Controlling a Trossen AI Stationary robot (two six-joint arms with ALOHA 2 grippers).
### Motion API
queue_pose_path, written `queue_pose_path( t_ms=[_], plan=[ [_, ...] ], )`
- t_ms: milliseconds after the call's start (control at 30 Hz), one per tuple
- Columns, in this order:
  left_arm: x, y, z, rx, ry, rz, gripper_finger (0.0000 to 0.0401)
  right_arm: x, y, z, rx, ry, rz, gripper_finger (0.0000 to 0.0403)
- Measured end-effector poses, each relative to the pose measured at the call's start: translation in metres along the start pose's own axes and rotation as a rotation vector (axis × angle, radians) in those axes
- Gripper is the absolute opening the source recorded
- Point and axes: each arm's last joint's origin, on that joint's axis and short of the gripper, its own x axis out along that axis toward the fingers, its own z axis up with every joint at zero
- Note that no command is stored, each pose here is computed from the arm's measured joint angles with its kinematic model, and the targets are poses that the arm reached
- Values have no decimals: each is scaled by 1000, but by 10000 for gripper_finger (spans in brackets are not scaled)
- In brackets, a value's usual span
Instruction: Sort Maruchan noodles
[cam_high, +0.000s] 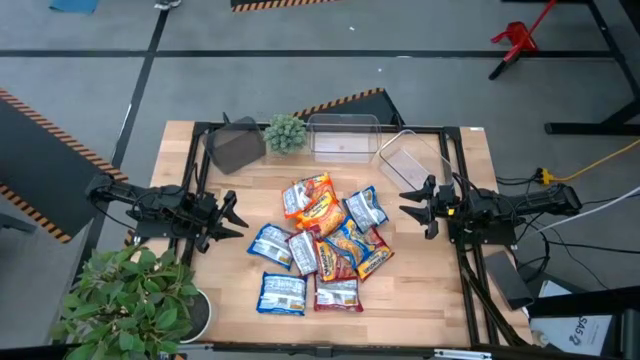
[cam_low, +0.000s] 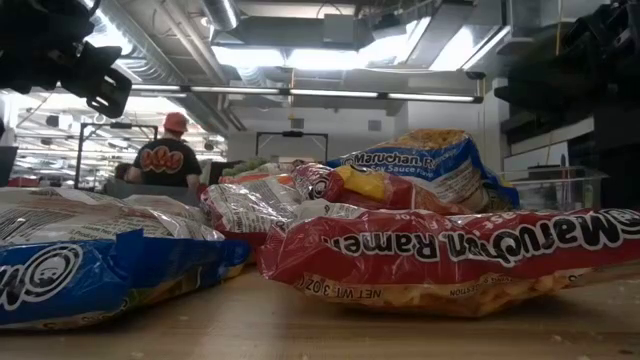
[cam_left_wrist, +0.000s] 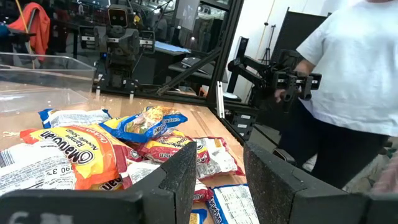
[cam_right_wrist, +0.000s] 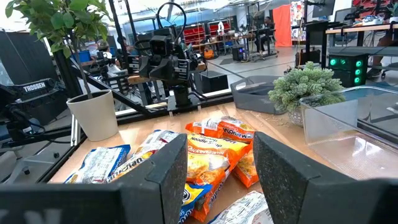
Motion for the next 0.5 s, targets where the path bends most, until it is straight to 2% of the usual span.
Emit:
queue_pose_path(
  t_ms=[300,500],
  plan=[
    [0,0,0,0,0,0,127,0,0,0,0,0,1,170],
    [0,0,0,0,-1,2,127,0,3,3,32,-15,92,170]
  ],
)
